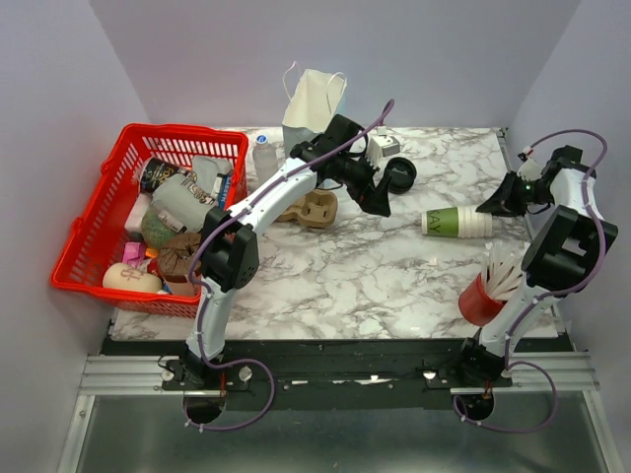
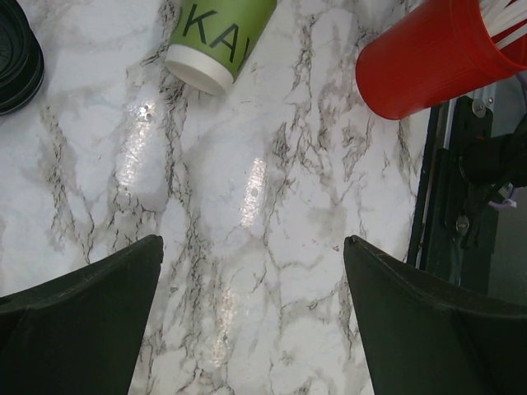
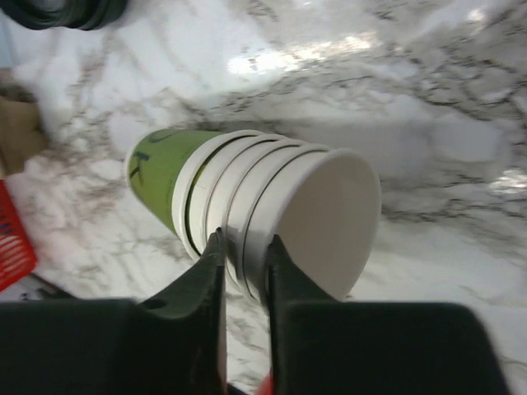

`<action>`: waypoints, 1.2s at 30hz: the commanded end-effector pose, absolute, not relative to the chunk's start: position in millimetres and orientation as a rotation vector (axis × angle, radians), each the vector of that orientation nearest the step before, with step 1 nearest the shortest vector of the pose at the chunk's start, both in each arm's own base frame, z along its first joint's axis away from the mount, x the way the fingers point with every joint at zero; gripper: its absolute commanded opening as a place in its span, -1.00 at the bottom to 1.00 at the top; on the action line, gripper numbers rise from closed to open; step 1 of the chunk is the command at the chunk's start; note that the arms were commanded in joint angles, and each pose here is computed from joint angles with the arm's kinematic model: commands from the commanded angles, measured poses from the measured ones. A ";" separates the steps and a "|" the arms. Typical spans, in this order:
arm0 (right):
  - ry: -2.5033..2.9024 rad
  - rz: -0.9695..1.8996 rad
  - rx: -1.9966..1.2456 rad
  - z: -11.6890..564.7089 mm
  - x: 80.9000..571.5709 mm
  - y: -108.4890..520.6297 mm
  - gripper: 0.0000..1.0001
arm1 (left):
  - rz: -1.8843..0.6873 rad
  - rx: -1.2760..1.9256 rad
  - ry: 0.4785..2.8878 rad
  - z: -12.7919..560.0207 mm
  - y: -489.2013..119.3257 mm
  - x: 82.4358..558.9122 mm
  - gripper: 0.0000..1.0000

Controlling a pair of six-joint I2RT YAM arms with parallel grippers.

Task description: Pack the takeout coffee

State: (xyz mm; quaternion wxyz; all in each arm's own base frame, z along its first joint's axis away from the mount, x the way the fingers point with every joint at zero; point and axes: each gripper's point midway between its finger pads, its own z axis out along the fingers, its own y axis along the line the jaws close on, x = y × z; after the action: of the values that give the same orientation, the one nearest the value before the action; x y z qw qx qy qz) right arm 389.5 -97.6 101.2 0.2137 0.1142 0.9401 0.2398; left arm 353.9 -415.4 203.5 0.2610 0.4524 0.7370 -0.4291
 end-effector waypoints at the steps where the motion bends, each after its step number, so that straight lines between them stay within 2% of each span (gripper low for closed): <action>1: 2.600 0.796 0.232 111.1 376.8 -76.4 -0.77 | -1.149 1.235 1.954 215.2 -413.1 354.3 0.97; 8: 2.506 0.696 0.027 169.2 377.6 -70.4 -0.98 | -1.145 1.235 1.919 208.2 -407.6 351.2 0.97; 15: 2.488 0.555 -0.300 208.0 370.3 -36.8 -0.99 | -1.103 1.274 1.799 207.0 -407.6 353.9 0.97; 19: 2.474 0.418 -0.603 208.5 363.6 1.8 -0.99 | -1.145 1.155 1.769 213.2 -419.7 364.6 0.98; 25: 2.488 0.202 -0.878 190.9 352.7 18.3 -0.99 | -1.253 0.799 1.774 230.6 -435.7 389.2 0.97; 33: 2.370 0.143 -1.234 189.2 323.2 49.9 -0.99 | -1.351 0.581 1.772 222.8 -432.9 393.0 0.97; 36: 2.338 0.133 -1.286 182.3 316.2 57.6 -0.92 | -1.393 0.537 1.787 212.2 -433.6 390.7 0.97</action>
State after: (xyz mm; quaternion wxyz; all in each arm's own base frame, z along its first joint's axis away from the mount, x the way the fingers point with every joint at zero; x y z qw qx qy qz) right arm 322.0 56.5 178.9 0.2197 -0.4214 0.8763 0.0790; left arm 384.6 -432.4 177.0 0.3611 0.2567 0.7358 -0.5121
